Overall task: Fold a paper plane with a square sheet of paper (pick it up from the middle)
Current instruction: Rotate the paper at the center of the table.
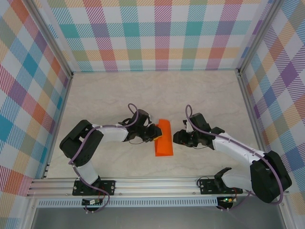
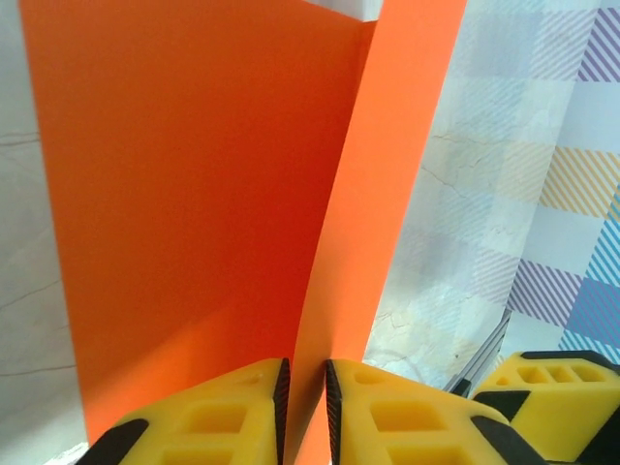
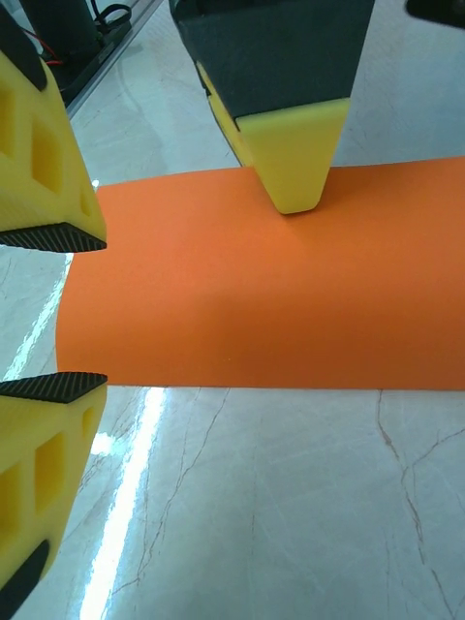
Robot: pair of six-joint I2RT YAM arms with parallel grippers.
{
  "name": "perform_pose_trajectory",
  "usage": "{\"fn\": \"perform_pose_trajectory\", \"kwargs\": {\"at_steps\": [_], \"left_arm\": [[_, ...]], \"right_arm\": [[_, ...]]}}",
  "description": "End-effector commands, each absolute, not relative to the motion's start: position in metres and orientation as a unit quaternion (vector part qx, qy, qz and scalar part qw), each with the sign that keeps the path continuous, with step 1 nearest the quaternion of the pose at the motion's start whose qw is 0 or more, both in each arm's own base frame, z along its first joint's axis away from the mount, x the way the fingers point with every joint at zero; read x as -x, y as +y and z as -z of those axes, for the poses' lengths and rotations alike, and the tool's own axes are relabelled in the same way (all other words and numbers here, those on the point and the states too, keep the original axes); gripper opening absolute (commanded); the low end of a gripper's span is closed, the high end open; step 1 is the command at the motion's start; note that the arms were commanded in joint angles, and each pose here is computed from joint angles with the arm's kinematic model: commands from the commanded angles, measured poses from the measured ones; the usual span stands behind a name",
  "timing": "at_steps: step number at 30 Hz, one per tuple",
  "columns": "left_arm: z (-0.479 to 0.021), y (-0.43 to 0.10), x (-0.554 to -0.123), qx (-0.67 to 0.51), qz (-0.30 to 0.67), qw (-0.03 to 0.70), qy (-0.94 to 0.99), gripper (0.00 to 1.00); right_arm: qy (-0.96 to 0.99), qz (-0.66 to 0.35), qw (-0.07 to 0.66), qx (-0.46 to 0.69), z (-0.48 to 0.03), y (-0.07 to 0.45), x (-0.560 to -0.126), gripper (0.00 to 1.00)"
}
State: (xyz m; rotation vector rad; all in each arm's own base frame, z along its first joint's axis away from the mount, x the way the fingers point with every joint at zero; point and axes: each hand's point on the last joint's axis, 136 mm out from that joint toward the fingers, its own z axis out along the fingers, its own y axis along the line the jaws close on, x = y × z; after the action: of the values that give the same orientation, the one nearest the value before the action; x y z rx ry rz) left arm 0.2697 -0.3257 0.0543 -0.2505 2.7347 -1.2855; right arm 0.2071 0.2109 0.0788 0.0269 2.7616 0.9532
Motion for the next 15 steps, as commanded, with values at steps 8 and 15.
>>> {"fn": "perform_pose_trajectory", "kwargs": {"at_steps": [8,15], "left_arm": [[-0.063,-0.323,-0.282,0.037,0.395,0.059,0.916,0.02],[-0.089,-0.325,-0.284,0.002,0.391,0.064,0.918,0.0]], "right_arm": [[0.936,-0.337,0.105,0.006,-0.076,0.211,-0.197,0.44],[0.938,-0.331,0.107,0.002,-0.075,0.208,-0.196,0.44]]}}
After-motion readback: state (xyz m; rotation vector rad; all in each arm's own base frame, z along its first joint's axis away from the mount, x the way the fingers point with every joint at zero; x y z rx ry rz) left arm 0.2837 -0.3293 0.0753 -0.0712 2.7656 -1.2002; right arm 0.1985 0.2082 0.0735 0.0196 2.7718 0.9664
